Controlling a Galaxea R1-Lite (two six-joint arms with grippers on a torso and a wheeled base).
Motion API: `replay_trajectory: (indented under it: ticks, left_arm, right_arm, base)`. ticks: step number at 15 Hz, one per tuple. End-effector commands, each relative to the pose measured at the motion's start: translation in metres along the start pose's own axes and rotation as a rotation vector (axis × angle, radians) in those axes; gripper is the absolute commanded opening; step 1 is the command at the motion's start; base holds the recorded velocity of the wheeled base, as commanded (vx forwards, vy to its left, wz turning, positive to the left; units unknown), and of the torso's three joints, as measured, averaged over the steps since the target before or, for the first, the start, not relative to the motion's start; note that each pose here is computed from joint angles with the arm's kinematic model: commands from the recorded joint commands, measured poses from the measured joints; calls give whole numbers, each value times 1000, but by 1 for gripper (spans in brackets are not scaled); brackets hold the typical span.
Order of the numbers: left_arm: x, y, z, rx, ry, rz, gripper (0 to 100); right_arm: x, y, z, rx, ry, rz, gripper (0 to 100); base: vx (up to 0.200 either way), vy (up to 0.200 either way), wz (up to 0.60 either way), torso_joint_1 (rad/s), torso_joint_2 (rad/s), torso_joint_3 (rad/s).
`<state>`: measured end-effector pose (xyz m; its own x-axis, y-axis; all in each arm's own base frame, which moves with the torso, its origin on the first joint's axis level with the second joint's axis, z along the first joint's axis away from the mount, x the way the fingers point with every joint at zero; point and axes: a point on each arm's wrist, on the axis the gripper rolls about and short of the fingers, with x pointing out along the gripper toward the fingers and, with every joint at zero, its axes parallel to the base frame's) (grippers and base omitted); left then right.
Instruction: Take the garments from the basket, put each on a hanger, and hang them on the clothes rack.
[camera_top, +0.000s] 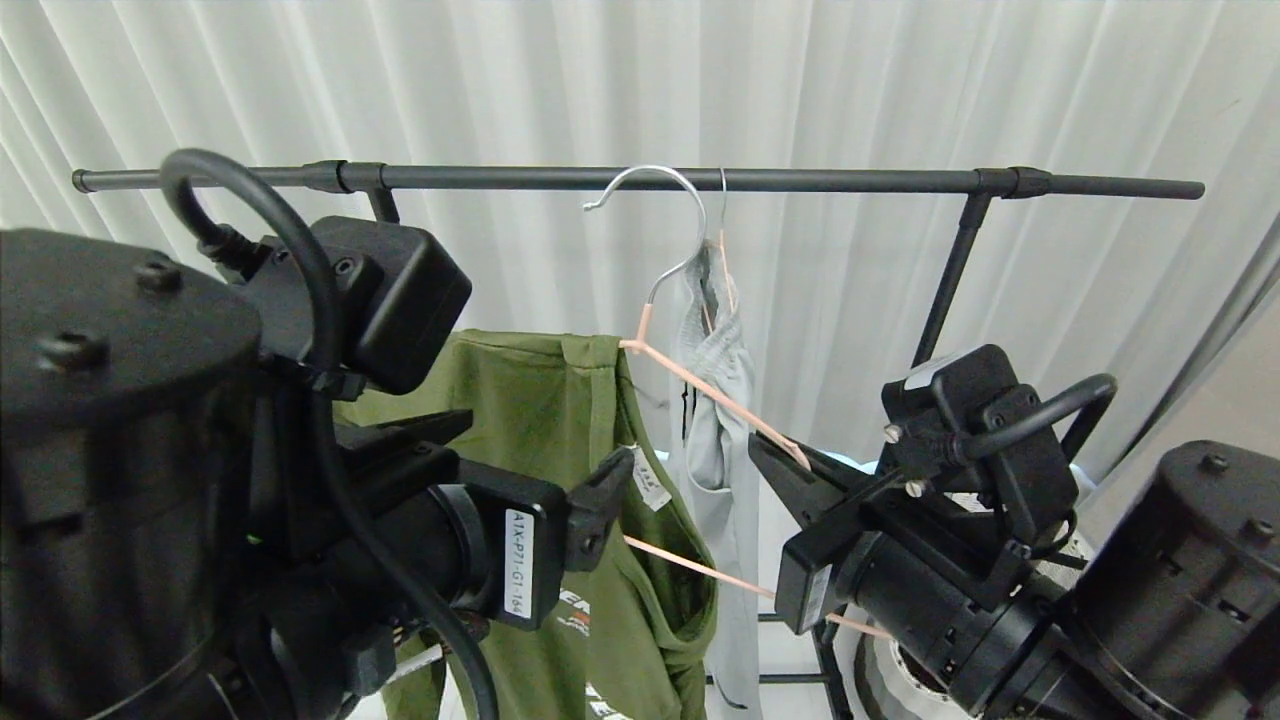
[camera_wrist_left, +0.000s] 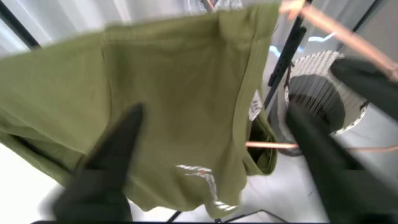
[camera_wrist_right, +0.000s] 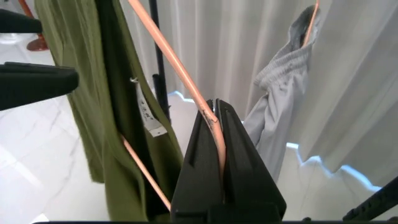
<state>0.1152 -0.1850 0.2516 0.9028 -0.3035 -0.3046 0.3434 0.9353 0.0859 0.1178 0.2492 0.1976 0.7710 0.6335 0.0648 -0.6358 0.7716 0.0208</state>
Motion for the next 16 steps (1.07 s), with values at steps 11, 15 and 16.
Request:
replay_trajectory:
  ticks: [11,15,16]
  left_arm:
    - [-47,43,-13,191,-77,-123,100]
    - [-33,71,-10,320,-79,-251,100]
    - [-30,72,-12,339,-76,-324,100]
  right_arm:
    - [-50,-41,-1,-151,2,-34,0]
    - [-67,-51,-2,-201,-4,-19,0]
    - [-67,-52,-1,-206,-5,-21,0]
  base:
    - [0,0,0,0,0,0]
    - [0,0,0,0,0,0]
    - [0,0,0,0,0,0]
